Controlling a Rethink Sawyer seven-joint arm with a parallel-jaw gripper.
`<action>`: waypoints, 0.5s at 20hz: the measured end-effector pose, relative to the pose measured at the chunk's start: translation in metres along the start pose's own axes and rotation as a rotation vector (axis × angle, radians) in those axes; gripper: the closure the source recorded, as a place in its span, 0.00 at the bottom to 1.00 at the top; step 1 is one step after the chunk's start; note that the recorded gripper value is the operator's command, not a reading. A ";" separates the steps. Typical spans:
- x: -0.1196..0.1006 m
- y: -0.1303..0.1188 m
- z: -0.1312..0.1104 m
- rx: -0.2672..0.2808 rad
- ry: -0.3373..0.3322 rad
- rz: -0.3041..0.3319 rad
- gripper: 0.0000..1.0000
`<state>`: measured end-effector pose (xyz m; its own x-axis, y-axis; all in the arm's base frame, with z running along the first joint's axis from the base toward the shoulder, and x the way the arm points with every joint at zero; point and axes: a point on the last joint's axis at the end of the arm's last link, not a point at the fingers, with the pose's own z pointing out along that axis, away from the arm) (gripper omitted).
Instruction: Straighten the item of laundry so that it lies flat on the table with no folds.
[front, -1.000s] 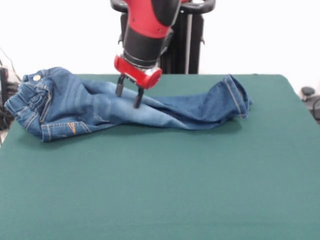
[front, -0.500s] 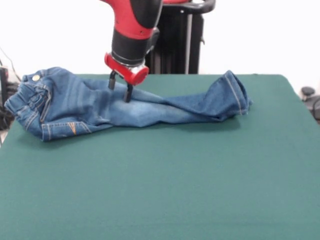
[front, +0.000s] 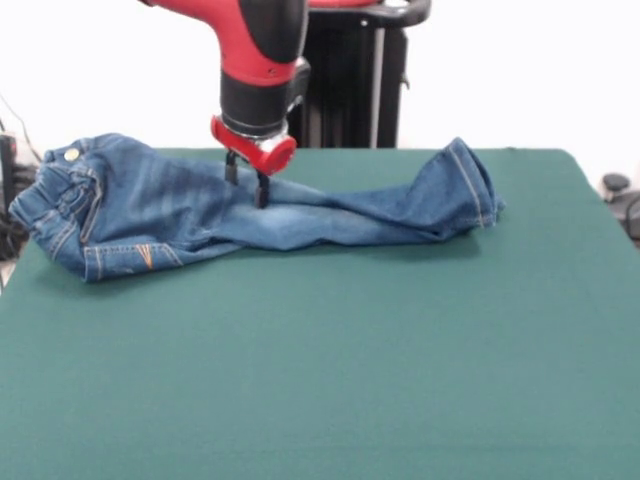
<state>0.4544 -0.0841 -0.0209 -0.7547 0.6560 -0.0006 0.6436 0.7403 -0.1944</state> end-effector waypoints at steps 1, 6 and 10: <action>0.000 -0.001 0.001 -0.006 0.004 0.001 0.00; 0.003 -0.008 0.001 -0.054 0.034 0.000 0.00; 0.006 -0.013 -0.002 -0.089 0.051 -0.007 0.00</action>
<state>0.4421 -0.0894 -0.0164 -0.7535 0.6555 0.0512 0.6485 0.7537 -0.1063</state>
